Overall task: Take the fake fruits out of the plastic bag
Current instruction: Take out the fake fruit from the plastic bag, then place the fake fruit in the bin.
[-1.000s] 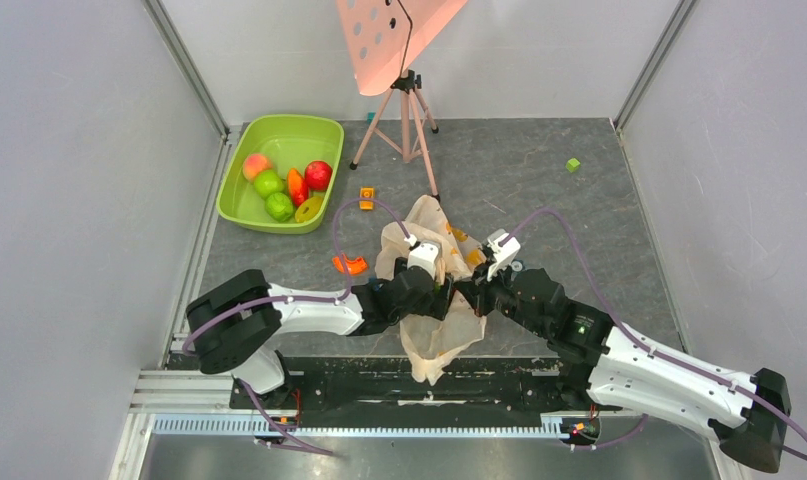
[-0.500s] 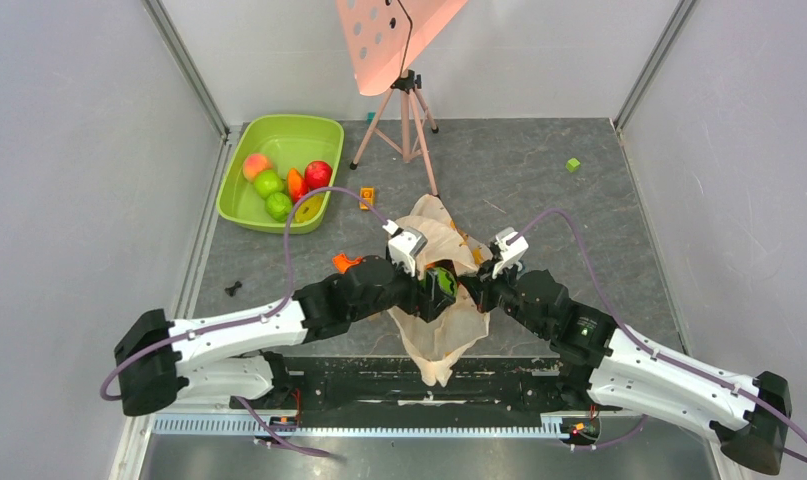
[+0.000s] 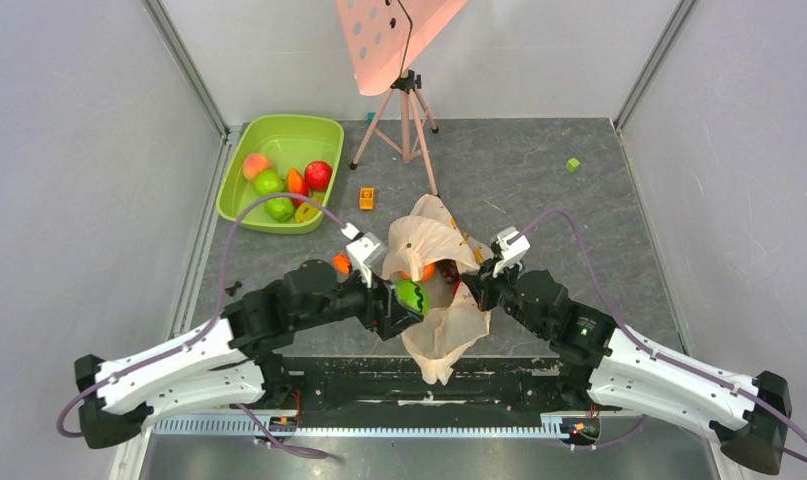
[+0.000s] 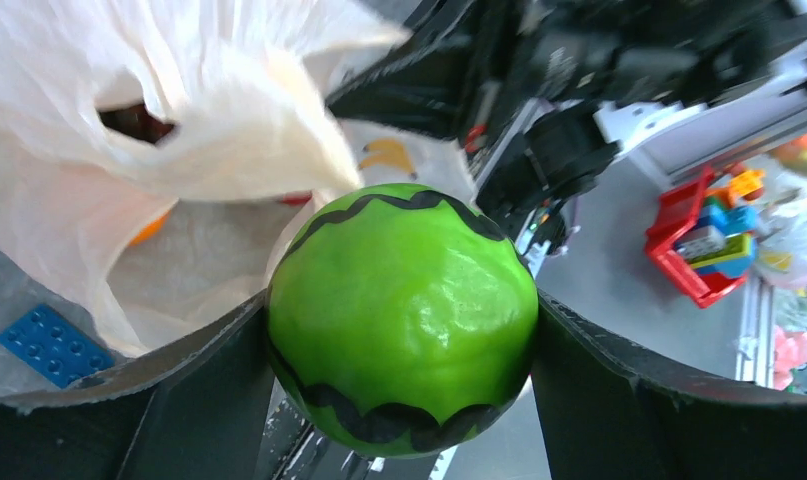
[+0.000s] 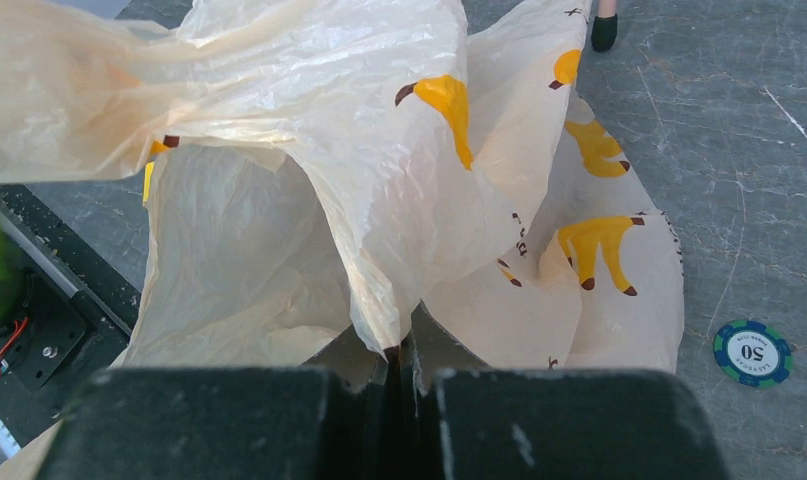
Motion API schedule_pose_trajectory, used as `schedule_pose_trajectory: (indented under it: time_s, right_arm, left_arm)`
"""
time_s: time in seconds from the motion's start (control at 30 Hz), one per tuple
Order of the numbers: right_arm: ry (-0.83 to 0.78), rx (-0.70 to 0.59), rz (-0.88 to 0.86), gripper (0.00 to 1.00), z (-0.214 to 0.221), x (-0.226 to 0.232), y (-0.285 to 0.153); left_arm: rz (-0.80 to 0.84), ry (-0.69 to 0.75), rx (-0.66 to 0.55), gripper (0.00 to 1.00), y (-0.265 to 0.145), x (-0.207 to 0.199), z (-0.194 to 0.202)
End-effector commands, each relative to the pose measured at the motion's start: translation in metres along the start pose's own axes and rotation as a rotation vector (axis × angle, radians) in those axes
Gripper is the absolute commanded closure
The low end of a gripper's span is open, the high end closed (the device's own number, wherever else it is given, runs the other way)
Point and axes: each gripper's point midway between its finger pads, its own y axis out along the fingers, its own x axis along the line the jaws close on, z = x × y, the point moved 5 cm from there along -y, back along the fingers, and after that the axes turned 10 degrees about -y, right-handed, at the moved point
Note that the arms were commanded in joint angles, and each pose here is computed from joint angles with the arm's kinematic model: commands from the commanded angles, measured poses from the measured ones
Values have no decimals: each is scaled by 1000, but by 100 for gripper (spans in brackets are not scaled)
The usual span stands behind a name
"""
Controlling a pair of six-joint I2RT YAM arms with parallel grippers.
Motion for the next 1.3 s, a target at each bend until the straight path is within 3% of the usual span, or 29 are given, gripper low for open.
schedule_pose_trajectory:
  time_s: [0.0,0.23,0.5,0.77,0.97,1.27]
  right_arm:
    - [8,-29,7,99,-5,1,2]
    - [13,-33,-2,99,-5,1,0]
    - [8,-15,-6,99,-5,1,-2]
    - [8,-17,-6,99,-6,0,-8]
    - [14,-3,-18,98,-2,1,-7]
    - [7,19,-32,98,0,4,-3]
  left_arm:
    - [52,69,-95,24,-38,-24,-38]
    - [-101,139,-253,24,-56,-18,-78]
    - [-370,94,-369,22,-35,26,-107]
    - [-561,-138,-491,24,-26,126,-147]
    - [-787,-322,-538,24,-36,228,-164]
    - [-1097,-400,-589,25,-69,317,-171]
